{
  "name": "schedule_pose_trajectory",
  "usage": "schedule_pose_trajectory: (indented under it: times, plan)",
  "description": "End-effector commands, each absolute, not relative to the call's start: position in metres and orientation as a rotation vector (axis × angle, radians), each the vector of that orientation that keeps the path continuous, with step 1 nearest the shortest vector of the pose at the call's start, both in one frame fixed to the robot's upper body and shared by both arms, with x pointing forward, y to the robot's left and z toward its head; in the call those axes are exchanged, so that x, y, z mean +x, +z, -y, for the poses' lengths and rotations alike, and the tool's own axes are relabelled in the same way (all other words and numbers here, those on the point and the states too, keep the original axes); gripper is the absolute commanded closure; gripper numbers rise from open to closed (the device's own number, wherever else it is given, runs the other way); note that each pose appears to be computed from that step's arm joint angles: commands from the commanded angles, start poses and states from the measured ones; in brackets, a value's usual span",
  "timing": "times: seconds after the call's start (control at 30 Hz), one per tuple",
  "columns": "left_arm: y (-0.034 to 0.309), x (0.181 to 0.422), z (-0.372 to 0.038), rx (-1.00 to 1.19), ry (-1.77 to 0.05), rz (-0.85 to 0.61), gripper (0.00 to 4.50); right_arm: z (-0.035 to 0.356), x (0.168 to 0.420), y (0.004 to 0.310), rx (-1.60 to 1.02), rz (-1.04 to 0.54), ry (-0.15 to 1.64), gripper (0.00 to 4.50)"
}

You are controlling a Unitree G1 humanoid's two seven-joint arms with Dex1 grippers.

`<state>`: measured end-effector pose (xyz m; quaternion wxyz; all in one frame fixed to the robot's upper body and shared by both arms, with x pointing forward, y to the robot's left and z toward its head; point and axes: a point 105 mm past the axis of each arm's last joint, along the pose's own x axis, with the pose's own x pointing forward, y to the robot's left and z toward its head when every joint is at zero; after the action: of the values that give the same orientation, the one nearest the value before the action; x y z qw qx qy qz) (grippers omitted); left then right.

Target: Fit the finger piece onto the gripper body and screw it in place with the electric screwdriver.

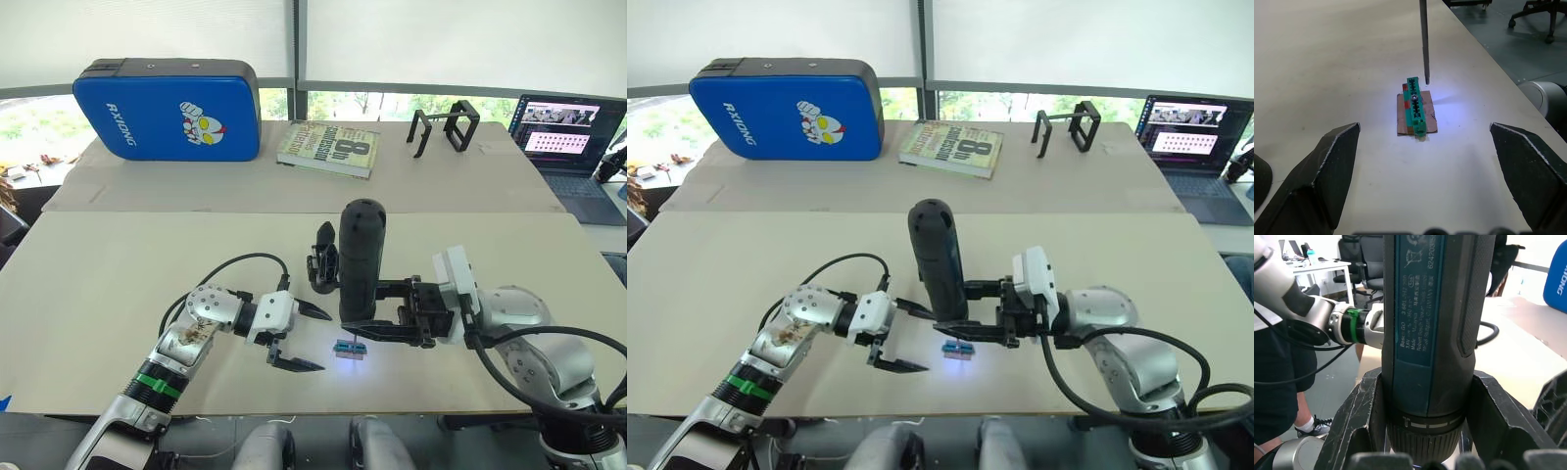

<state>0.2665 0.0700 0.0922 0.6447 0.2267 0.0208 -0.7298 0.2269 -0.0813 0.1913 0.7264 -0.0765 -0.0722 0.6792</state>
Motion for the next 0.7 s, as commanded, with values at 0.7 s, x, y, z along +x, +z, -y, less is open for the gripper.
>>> schedule_pose_trajectory:
  times: [0.7]
  plan:
    - [0.096,0.27,-0.07,0.524,-1.651,-0.014,0.0,0.076,0.231,0.21,-0.154,0.25,1.503,2.59]
